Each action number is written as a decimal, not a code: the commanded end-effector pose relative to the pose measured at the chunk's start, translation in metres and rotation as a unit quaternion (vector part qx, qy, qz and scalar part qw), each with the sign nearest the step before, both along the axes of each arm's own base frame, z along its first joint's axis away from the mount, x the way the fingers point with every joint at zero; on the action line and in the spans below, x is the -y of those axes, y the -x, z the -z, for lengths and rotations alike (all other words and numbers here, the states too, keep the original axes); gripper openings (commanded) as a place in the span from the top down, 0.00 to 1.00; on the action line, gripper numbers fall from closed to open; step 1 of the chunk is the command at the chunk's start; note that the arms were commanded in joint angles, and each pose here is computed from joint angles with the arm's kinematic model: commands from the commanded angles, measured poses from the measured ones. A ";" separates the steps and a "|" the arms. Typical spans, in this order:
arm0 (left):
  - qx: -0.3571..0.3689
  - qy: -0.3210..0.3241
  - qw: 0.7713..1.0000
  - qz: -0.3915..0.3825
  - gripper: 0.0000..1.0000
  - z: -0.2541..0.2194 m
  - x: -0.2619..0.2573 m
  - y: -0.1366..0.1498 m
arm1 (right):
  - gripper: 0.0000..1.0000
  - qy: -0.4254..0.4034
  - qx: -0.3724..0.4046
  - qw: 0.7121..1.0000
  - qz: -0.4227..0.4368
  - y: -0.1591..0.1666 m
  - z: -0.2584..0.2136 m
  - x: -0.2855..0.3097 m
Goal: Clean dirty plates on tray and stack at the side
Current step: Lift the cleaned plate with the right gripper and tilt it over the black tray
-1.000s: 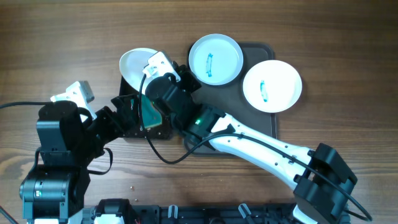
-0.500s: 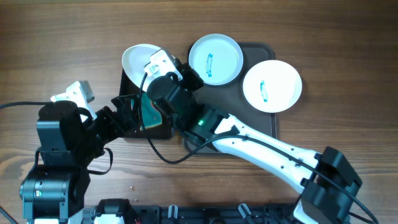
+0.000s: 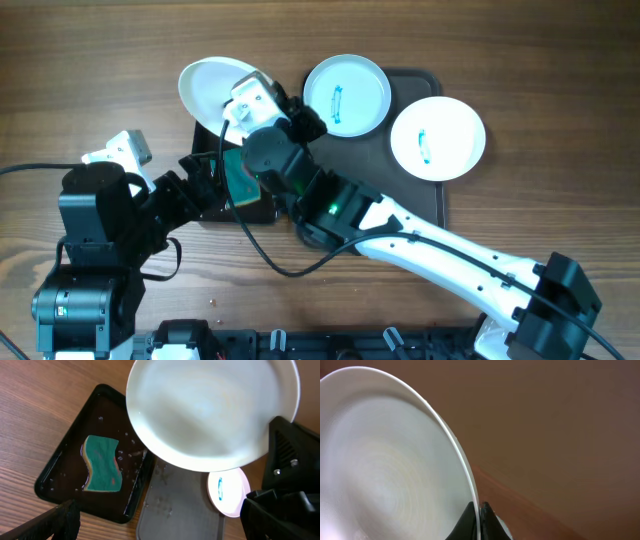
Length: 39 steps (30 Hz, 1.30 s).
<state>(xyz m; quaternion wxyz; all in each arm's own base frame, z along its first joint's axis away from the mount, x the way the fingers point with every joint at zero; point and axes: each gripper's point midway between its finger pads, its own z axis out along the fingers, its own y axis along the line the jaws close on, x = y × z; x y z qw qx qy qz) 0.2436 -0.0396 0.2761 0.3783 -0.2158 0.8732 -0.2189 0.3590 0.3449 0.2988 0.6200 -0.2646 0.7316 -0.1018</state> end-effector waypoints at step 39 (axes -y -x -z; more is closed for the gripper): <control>0.010 0.002 1.000 0.004 0.00 -0.008 0.001 -0.001 | 0.96 0.044 0.082 0.995 0.033 0.007 -0.050 0.008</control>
